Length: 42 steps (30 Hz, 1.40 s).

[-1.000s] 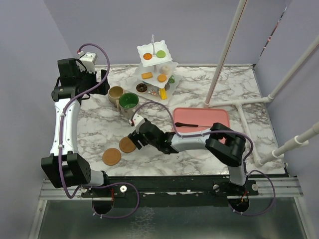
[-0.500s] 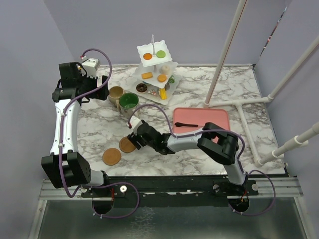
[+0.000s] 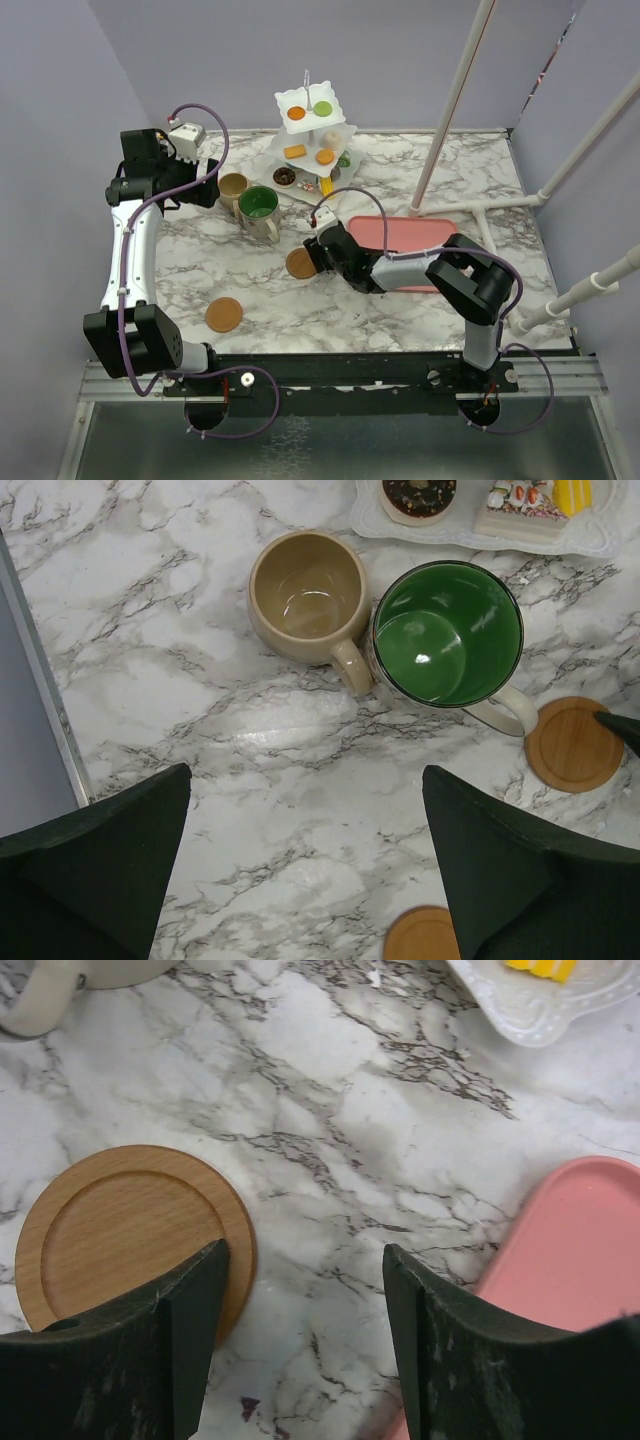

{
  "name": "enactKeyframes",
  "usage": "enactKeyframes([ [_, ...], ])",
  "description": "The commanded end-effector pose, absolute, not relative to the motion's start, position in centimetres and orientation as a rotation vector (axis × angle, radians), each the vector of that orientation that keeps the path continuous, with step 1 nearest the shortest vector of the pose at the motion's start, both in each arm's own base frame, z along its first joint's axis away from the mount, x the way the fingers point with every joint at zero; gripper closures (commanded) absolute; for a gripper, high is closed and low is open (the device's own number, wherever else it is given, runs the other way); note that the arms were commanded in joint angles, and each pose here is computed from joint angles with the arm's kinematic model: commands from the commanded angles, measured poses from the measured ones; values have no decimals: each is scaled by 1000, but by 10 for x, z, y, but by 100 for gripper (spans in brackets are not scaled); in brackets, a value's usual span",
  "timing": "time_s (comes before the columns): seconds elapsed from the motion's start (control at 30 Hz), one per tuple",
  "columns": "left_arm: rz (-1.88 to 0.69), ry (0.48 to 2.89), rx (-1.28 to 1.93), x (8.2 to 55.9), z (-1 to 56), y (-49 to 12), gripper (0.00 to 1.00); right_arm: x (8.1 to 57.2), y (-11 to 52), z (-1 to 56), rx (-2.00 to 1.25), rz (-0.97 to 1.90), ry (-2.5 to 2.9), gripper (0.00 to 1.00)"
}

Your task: Serve the afternoon tea

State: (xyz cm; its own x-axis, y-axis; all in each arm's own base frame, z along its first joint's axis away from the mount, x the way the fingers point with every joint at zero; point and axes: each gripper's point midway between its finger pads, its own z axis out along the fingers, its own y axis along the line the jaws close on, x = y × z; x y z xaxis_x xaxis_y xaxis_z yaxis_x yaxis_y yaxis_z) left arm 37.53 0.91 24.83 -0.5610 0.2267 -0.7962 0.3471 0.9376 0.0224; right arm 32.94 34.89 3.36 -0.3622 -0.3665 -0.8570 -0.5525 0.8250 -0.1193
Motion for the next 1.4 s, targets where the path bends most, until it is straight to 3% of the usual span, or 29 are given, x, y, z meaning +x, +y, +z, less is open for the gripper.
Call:
enactKeyframes([
  [0.0,-190,2160,435,371,259,5,1,328,318,7,-697,86,2096,37],
  [0.33,-171,2173,453,368,255,8,1,359,283,12,-504,46,2157,38],
  [0.8,-189,2188,600,353,245,2,1,346,267,42,-375,95,2124,36],
  [0.93,-264,2212,836,326,231,-10,1,327,279,86,-432,172,1970,35],
  [1.13,-293,2221,1187,280,199,-11,1,318,285,107,-409,230,1959,32],
  [1.37,-136,2049,1605,241,143,-11,1,317,284,132,-348,267,1924,32],
])
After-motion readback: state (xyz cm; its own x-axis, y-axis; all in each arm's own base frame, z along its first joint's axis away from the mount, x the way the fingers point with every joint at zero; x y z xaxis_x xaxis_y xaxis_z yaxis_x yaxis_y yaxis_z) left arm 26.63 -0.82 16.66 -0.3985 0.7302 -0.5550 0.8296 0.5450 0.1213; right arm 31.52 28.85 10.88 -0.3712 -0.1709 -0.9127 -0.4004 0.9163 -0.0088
